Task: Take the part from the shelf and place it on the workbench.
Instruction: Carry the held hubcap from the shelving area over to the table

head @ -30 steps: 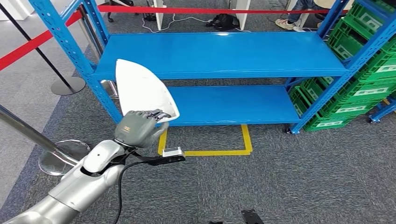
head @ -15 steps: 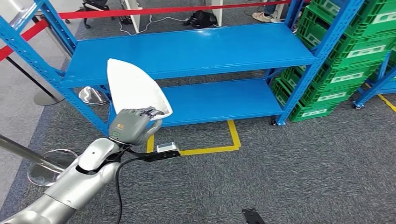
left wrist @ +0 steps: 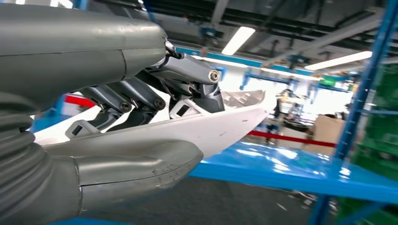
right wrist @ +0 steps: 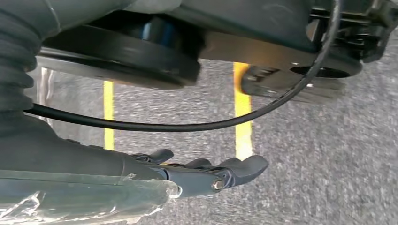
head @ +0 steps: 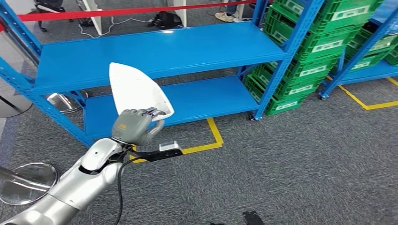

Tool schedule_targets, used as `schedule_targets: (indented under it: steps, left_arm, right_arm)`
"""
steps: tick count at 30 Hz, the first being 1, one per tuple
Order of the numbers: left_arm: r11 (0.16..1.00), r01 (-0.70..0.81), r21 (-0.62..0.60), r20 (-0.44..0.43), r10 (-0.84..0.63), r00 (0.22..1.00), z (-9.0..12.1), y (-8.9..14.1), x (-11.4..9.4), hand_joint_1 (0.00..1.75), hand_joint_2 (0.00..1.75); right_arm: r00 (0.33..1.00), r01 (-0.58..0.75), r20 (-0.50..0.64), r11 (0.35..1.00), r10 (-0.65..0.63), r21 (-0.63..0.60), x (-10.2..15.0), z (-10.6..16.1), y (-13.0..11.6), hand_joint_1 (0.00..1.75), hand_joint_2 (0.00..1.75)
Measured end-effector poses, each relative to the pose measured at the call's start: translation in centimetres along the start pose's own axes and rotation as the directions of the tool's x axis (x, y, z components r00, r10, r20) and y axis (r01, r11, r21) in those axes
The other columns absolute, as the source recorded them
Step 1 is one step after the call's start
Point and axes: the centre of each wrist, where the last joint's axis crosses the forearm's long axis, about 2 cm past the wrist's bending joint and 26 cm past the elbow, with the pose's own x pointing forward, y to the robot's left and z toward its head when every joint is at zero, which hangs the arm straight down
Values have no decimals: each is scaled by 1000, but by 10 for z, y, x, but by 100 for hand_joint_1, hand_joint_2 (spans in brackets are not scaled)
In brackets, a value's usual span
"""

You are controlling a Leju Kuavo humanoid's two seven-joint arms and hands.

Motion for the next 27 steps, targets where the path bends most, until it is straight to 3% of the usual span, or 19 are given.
schedule_targets:
  steps: [27]
  left_arm:
    - [1000, 18, -15, -5, -18, 1000, -1, 0, 1, 175, 175]
  right_arm:
    - [1000, 21, -15, 1000, -21, 5, -6, 1, 2, 0, 175]
